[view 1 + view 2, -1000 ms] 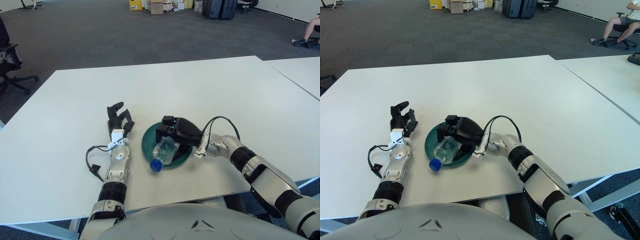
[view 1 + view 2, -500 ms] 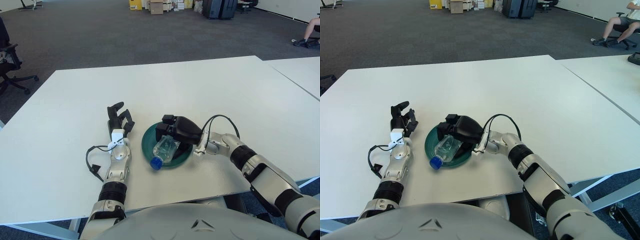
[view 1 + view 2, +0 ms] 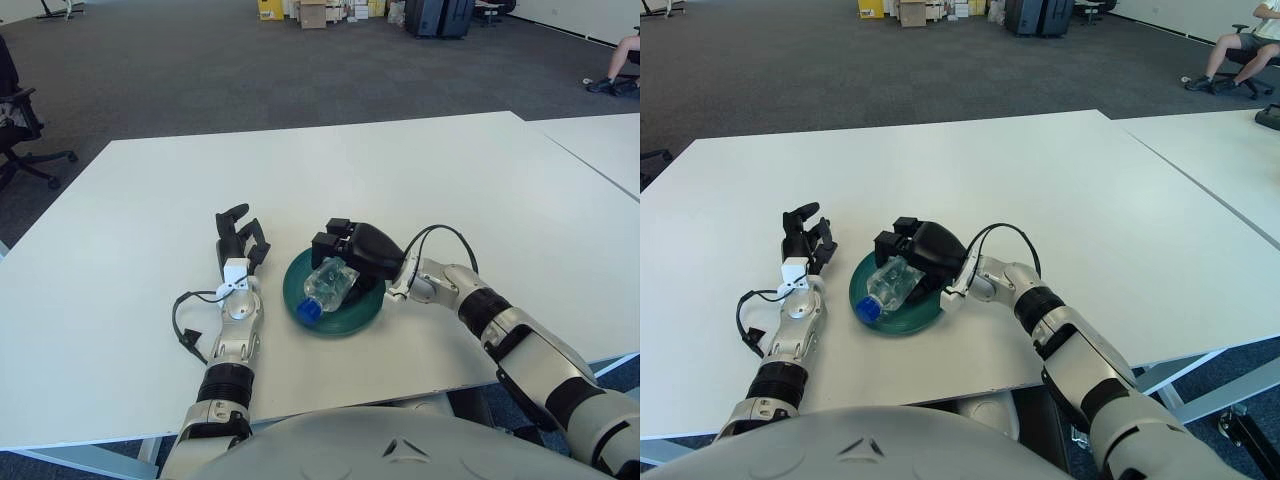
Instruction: Put the bottle into the plate.
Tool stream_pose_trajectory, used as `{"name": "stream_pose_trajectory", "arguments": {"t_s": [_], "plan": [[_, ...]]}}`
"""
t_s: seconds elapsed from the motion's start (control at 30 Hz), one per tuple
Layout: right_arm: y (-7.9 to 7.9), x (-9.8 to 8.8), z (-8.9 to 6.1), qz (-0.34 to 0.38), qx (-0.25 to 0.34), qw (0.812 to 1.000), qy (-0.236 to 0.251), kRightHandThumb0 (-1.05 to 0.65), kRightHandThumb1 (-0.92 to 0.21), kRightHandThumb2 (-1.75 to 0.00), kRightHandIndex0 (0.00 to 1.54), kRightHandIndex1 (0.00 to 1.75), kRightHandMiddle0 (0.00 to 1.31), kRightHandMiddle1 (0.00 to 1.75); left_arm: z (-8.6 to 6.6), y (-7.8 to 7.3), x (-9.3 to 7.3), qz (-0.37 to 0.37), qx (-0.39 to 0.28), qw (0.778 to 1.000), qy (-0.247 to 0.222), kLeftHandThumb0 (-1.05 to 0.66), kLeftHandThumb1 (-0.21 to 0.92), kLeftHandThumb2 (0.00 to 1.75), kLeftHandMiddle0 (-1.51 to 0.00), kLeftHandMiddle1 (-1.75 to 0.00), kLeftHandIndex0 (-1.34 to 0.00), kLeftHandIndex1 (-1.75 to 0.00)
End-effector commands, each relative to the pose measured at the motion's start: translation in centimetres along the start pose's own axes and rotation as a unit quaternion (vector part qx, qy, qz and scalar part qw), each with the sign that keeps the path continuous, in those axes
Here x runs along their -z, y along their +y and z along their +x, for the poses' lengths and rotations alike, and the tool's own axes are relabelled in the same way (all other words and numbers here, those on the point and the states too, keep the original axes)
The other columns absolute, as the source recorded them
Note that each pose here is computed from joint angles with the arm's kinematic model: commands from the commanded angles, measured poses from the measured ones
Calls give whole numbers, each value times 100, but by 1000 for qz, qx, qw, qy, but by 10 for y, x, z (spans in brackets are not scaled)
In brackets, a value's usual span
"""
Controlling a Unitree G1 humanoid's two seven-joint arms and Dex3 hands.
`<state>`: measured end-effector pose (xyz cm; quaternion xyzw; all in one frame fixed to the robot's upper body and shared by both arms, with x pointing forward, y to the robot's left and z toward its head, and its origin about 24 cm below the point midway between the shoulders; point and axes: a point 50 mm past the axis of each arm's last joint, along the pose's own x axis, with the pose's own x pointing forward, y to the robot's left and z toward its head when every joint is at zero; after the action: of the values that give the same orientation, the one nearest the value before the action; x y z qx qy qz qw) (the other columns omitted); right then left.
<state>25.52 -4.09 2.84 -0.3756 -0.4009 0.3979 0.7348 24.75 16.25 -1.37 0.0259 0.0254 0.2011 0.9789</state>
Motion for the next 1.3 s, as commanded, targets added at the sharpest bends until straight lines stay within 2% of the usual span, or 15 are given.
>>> {"name": "stream_pose_trajectory", "arguments": {"t_s": [0.0, 0.83, 1.03, 1.27], "plan": [[-16, 2, 11, -11, 27, 1000, -11, -45, -35, -127, 107, 175, 58, 175, 2, 0, -2, 7, 4, 1000, -5, -60, 92, 76, -46, -55, -16, -110], [-6, 7, 10, -19, -14, 1000, 0, -46, -33, -130, 107, 175, 59, 175, 2, 0, -2, 10, 7, 1000, -6, -61, 92, 78, -45, -55, -13, -111], [2, 10, 6, -23, -51, 998, 7, -46, -33, -130, 104, 175, 60, 175, 0, 0, -4, 13, 7, 1000, -15, -62, 92, 78, -45, -55, -13, -111], [8, 11, 5, -42, -58, 997, 9, -46, -32, -130, 105, 175, 60, 175, -1, 1, -4, 15, 8, 1000, -15, -64, 92, 79, -45, -55, -12, -111]]}}
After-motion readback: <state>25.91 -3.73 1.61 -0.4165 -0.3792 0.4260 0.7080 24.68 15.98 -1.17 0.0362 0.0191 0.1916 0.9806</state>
